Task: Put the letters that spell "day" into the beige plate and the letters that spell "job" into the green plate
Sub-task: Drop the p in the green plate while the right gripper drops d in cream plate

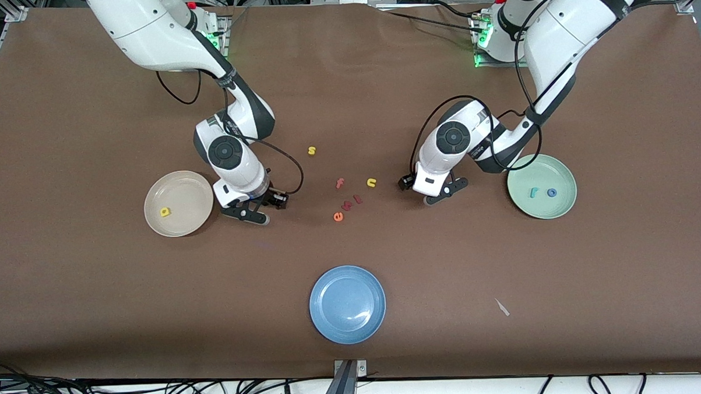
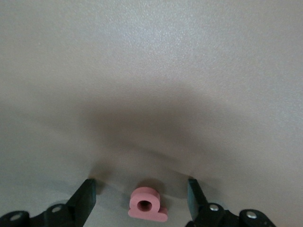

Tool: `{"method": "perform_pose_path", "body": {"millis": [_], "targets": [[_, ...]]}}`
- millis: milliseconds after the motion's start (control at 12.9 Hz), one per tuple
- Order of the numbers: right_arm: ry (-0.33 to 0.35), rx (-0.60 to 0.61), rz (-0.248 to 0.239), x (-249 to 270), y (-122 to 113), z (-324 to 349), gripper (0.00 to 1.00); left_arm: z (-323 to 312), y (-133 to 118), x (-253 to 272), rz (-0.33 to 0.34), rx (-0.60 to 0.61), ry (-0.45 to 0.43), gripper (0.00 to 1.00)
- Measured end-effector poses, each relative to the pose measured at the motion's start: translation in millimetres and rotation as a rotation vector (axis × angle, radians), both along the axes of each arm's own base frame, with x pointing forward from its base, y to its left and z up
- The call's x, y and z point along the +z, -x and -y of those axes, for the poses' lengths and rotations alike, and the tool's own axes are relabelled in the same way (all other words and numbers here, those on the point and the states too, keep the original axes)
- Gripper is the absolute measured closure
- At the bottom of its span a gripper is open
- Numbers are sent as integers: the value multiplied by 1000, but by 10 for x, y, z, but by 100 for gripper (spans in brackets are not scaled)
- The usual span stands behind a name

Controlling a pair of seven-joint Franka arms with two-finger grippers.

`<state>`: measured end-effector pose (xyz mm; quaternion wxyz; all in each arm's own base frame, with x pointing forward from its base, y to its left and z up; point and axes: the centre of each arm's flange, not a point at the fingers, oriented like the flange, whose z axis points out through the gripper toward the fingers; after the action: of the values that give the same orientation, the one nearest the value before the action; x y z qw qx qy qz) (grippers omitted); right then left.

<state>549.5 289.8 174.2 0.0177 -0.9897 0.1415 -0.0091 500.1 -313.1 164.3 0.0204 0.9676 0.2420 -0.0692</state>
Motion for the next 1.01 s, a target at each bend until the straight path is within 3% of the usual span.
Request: {"method": "perform_pose_path", "body": {"millis": [310, 621, 699, 1009], "targets": [[1, 3, 3, 26, 12, -1, 63, 113, 74, -3, -2, -6, -1, 18], [12, 12, -4, 72, 4, 31, 63, 161, 51, 66, 9, -7, 6, 61], [27, 29, -14, 151, -18, 86, 63, 160, 49, 72, 10, -7, 5, 66], [91, 179, -70, 817, -249, 779, 63, 146, 33, 76, 11, -3, 5, 66]]}}
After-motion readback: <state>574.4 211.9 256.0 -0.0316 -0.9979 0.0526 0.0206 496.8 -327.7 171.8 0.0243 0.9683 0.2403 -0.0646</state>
